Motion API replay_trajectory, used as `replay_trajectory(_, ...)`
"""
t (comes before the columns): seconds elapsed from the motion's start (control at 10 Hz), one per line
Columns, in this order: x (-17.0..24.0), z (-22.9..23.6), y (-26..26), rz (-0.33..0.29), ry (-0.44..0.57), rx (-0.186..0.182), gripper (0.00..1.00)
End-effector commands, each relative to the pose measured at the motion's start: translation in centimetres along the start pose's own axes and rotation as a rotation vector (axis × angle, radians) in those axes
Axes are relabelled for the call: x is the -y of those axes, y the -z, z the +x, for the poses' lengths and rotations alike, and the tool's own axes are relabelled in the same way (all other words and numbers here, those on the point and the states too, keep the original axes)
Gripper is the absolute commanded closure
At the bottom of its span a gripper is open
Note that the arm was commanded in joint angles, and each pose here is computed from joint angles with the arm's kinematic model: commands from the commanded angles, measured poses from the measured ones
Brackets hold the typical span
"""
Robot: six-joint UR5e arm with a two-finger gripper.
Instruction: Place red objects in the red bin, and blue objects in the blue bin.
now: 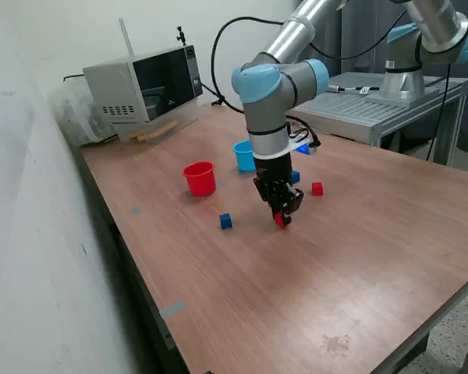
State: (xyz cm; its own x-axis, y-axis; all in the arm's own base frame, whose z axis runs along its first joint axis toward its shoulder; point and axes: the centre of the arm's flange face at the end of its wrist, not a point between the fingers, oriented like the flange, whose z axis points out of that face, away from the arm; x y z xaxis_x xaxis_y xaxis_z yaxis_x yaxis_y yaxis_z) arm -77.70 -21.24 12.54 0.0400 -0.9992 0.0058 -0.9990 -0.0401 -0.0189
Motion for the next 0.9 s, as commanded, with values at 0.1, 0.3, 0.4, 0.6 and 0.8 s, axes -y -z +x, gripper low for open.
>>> replay_trajectory(0.1,-0.6,-9.9,10.8,-0.127,-0.082,0.149,1.00)
replay_trajectory(0.3,-1.4,-19.4,13.4,-0.158,-0.167,0.158,1.00)
replay_trajectory(0.4,-1.3,-22.6,13.5,-0.156,-0.206,0.161,1.00)
replay_trajectory(0.6,-1.2,-27.8,14.4,-0.170,-0.268,0.167,1.00)
replay_trajectory(0.8,-1.7,-28.2,12.5,-0.149,-0.254,0.166,1.00)
